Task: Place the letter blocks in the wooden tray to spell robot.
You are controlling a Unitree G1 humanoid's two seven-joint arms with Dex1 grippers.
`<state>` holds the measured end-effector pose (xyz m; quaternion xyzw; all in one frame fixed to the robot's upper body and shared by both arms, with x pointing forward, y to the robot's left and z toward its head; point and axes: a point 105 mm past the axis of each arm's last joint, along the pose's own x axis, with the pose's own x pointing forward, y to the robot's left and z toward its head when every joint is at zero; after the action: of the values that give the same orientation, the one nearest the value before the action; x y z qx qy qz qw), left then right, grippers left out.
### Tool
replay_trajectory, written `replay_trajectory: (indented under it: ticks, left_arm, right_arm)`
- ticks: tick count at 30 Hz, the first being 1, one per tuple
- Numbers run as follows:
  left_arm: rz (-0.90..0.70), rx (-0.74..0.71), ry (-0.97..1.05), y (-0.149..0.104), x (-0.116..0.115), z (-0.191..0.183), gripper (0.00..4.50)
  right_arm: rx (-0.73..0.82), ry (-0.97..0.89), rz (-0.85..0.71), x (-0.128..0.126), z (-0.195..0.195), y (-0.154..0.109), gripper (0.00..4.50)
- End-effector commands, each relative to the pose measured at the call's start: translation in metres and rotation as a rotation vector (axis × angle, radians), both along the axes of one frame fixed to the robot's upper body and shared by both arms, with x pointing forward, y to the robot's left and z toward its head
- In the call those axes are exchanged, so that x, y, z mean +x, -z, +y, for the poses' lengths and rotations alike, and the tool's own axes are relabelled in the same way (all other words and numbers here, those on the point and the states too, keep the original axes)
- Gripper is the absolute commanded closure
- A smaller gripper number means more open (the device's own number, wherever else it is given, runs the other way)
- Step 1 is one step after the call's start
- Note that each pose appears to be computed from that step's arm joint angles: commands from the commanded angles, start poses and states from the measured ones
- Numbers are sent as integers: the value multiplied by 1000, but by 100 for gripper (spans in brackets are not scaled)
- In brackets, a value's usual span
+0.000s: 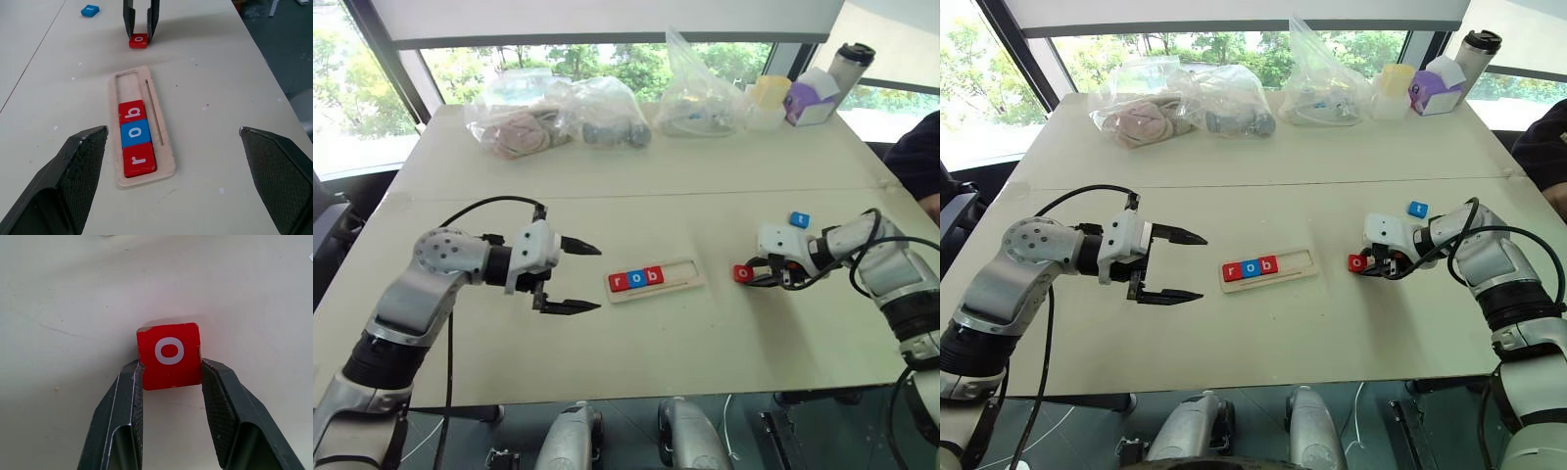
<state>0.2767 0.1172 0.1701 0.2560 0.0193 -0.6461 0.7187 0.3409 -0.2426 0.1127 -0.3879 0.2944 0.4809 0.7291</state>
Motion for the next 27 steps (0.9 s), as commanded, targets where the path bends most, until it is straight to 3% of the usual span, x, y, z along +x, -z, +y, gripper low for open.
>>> replay_trajectory:
  ticks: [1, 6, 9, 19, 27]
  left_arm:
    - [-49, -14, 4, -11, 1, -1, 0]
    - [-51, -18, 4, -11, 1, -2, 0]
    - [-53, -20, 4, -11, 2, -2, 0]
    - [-57, -32, -5, -11, 1, -3, 0]
    - [-59, -35, -18, -10, -1, -3, 0]
  right_arm:
    - [13, -25, -61, 6, 11, -20, 338]
    - [79, -150, -116, 5, 51, -58, 338]
    - [89, -237, -104, -2, 76, -66, 338]
    - [43, -357, -69, 8, 121, -51, 338]
    - [-3, -399, -53, 15, 128, -42, 338]
